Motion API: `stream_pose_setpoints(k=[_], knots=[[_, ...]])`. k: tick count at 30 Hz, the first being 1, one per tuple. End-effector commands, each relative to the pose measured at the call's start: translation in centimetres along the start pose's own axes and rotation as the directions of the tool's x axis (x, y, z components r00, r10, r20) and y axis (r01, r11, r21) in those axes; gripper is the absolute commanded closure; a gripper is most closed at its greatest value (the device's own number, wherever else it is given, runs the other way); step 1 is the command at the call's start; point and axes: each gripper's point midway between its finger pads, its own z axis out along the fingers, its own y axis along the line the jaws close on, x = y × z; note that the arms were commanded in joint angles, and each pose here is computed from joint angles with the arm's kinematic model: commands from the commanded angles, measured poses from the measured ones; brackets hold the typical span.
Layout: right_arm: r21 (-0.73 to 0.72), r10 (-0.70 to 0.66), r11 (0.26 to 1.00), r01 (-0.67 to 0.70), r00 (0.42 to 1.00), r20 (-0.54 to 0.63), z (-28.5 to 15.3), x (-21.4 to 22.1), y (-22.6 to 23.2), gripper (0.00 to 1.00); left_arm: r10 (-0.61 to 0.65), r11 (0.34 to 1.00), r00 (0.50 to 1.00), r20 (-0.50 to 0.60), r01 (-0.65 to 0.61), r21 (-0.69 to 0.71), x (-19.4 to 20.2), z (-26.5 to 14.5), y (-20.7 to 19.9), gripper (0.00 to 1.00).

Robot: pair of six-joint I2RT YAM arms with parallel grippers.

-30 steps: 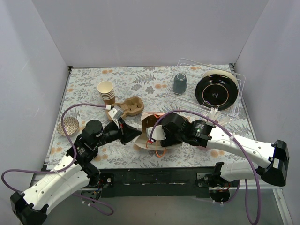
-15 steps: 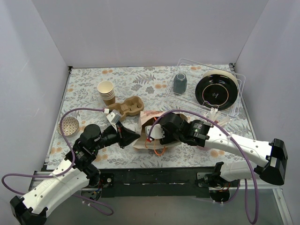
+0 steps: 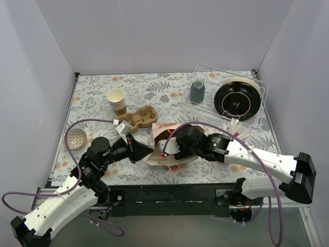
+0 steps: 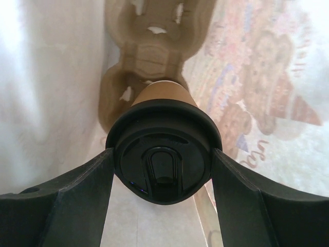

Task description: Pack the takeout coffee

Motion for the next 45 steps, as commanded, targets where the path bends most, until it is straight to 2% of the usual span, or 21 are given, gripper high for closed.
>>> stream_pose_setpoints(k=[1, 4, 9, 18, 22, 32, 42, 45], knots=[[0.079, 0.049, 0.996, -0.052, 0.998, 0.042, -0.6, -1.0, -2.6, 0.69, -0.008, 1.000, 1.000, 0.011, 0.008, 0.023, -0.2, -0.5, -0.7, 1.00], [0.046, 0.050, 0.998, -0.049, 0.999, -0.009, 0.3, 0.0, -1.4, 0.69, -0.002, 1.000, 1.000, 0.009, 0.002, 0.016, 0.0, -0.6, -0.5, 1.00], [0.052, 0.033, 0.998, -0.032, 0.999, -0.007, 0.8, 0.9, -0.6, 0.69, -0.001, 1.000, 1.000, 0.002, 0.001, 0.017, 0.0, -0.6, -0.6, 1.00], [0.065, 0.011, 0.998, -0.015, 0.997, 0.071, 1.9, -1.0, -1.6, 0.69, -0.013, 0.999, 1.000, -0.003, 0.014, 0.029, 0.2, -0.7, -0.8, 1.00], [0.026, 0.015, 0.999, -0.018, 0.993, 0.120, 2.0, -2.1, -1.3, 0.69, -0.011, 1.000, 1.000, -0.007, 0.011, 0.028, 0.4, -0.7, -0.7, 1.00], [-0.110, 0.032, 0.994, -0.018, 0.991, 0.127, -0.3, -1.9, 0.7, 0.69, -0.011, 0.998, 1.000, -0.014, 0.012, 0.055, 0.2, -0.6, -1.3, 1.00], [-0.116, 0.019, 0.993, -0.003, 0.991, 0.133, 0.9, -2.5, 0.6, 0.69, -0.032, 0.996, 0.999, -0.036, 0.035, 0.077, 0.1, -0.4, -1.9, 1.00], [-0.091, 0.017, 0.996, -0.008, 0.995, 0.098, 1.8, -2.1, 0.4, 0.69, -0.037, 0.997, 0.999, -0.036, 0.040, 0.072, 0.2, -0.5, -1.8, 1.00]])
